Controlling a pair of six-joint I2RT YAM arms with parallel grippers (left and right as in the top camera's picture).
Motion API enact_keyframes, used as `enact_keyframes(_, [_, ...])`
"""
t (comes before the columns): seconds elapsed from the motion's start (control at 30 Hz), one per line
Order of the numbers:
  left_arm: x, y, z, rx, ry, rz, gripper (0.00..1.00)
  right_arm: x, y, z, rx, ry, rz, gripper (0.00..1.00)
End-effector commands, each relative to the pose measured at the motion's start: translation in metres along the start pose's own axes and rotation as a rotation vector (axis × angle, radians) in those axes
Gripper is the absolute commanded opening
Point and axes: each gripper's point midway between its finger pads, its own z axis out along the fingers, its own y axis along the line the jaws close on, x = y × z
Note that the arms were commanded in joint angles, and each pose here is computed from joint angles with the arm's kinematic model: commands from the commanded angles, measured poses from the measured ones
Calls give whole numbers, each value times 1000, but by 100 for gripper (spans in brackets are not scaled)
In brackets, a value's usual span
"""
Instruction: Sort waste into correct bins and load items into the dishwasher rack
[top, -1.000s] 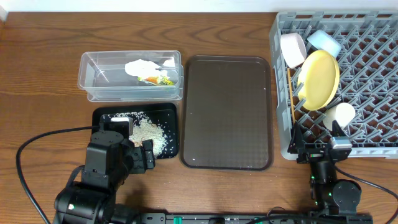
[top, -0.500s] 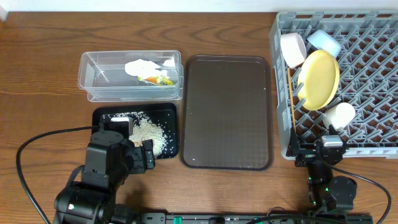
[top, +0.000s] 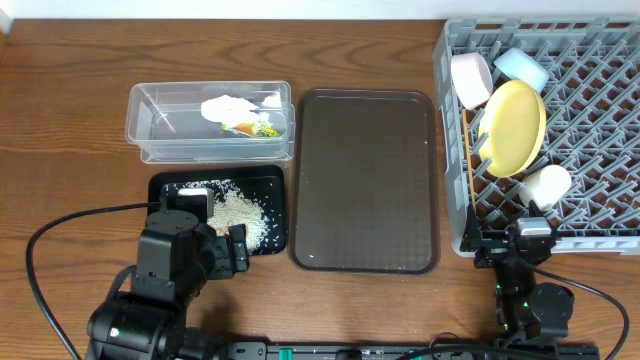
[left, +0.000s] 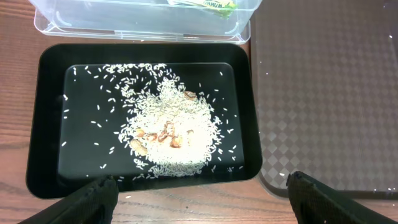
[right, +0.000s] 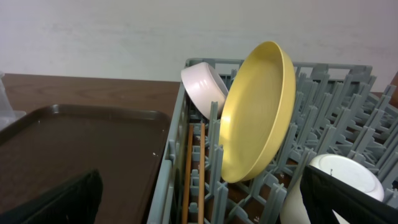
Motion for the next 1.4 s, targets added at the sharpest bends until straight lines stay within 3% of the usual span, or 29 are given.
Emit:
enact_keyframes(0.0, [0, 0, 1, -4, 0, -11, 89, 1, 4, 0, -15, 1, -9, 99])
enact_keyframes(0.4, [7, 3, -5, -6, -2, -16, 89, 0, 4, 0, -15, 1, -9, 99])
enact_keyframes(0.8, [-10, 31, 33, -21, -422, -12, 89, 0, 4, 0, -15, 1, -9, 99])
enact_keyframes(1.1, [-21, 31, 50, 4, -753, 77, 90, 0, 4, 0, -15, 1, -9, 99])
enact_keyframes(1.27, [-21, 31, 48, -14, -797, 129, 89, 0, 4, 0, -15, 1, -9, 99])
enact_keyframes(1.37, [-13, 29, 55, -3, -753, 149, 90, 0, 4, 0, -15, 1, -9, 99])
